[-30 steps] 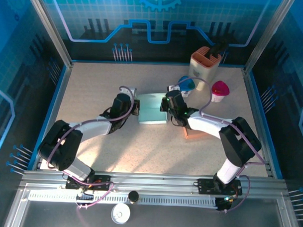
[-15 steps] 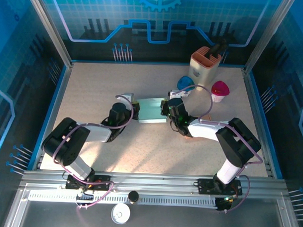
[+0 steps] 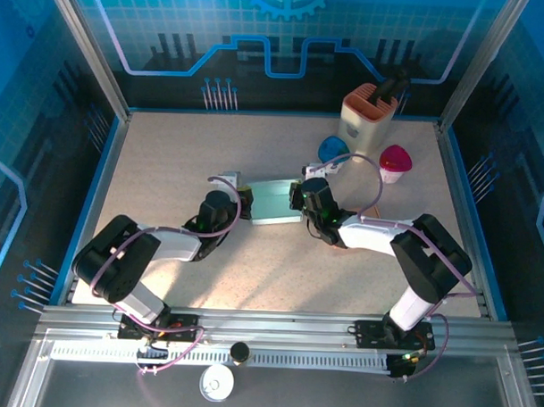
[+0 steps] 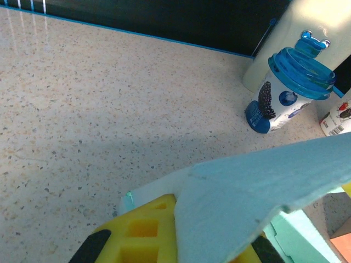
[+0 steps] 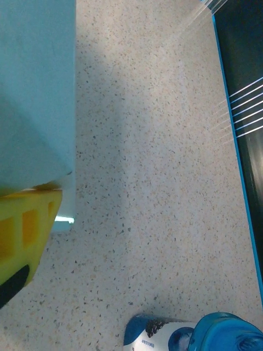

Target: Fold the paper box

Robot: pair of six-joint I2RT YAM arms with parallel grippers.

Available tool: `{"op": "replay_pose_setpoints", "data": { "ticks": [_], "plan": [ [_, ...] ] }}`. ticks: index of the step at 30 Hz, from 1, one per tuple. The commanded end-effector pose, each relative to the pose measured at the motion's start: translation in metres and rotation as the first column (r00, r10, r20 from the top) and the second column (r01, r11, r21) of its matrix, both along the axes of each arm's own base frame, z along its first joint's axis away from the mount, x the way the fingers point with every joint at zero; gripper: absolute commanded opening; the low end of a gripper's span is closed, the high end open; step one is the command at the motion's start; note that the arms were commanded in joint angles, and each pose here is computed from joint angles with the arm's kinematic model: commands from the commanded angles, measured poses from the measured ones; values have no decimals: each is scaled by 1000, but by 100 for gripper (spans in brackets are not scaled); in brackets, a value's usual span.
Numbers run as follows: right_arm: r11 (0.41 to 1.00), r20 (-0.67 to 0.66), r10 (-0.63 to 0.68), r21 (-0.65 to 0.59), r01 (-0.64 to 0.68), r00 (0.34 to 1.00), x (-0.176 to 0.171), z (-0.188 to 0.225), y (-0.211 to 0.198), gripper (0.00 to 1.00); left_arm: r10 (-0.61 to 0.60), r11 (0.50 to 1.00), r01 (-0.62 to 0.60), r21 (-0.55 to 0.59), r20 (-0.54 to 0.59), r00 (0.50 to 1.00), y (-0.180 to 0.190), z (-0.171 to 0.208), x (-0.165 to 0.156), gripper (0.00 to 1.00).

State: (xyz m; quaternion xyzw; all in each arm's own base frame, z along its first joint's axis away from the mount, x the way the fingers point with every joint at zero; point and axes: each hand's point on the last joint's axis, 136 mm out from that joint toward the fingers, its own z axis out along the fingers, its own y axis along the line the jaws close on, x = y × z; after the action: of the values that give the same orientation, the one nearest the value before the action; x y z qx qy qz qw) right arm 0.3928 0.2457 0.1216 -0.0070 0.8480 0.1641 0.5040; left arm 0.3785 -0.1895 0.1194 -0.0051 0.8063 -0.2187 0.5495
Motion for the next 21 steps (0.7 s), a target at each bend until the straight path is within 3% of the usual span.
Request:
{"op": "replay_pose_setpoints", "data": {
  "ticks": [1, 10, 21],
  "plan": [
    [998, -6, 54, -27, -55, 999, -12, -7, 9, 15, -67, 995, 67, -79, 15, 998, -26, 24, -3, 0],
    [994, 50, 103, -51, -100, 993, -12, 3, 13, 18, -67, 996, 69, -51, 38, 997, -29, 31, 5, 0],
    [996, -100, 94, 14, -93, 991, -23, -4, 5, 35, -57, 997, 57, 44, 9, 998, -25, -18, -1, 0]
  ]
}}
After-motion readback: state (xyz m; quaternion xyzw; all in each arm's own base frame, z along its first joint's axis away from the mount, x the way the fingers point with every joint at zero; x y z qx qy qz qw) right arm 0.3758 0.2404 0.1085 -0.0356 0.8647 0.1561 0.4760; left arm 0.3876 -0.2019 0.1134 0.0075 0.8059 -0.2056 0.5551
